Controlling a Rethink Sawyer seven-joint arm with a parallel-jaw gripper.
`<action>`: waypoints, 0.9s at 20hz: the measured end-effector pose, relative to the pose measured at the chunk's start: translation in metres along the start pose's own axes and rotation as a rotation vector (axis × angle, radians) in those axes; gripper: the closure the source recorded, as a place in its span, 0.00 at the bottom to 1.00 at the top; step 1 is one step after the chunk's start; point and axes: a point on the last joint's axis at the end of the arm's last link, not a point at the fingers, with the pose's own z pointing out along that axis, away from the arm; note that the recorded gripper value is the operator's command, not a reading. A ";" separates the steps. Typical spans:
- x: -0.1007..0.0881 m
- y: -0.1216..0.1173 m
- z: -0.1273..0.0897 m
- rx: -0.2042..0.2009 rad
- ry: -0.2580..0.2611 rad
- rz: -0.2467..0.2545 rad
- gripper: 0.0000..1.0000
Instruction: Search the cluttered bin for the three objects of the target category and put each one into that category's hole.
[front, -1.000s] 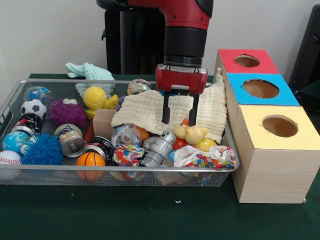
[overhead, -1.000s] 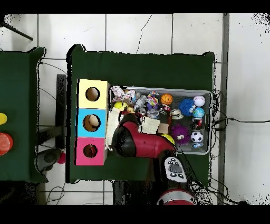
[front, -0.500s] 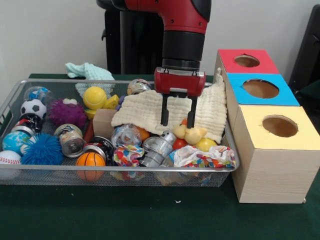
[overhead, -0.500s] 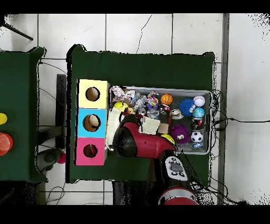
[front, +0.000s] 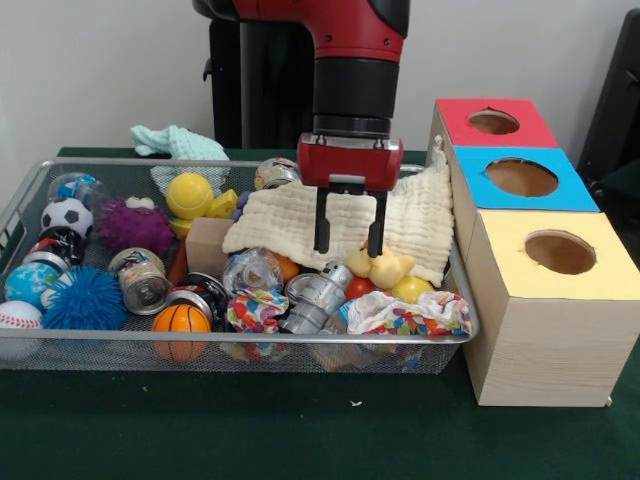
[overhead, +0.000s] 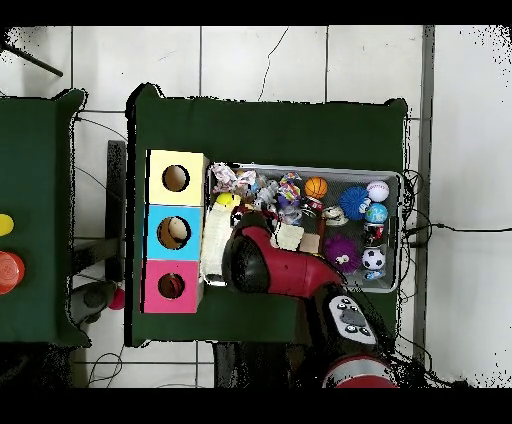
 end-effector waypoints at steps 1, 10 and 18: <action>-0.002 -0.002 0.000 -0.002 -0.001 0.007 0.00; -0.008 0.004 0.004 -0.037 0.003 0.058 0.00; -0.002 0.027 0.004 -0.088 0.028 0.089 0.00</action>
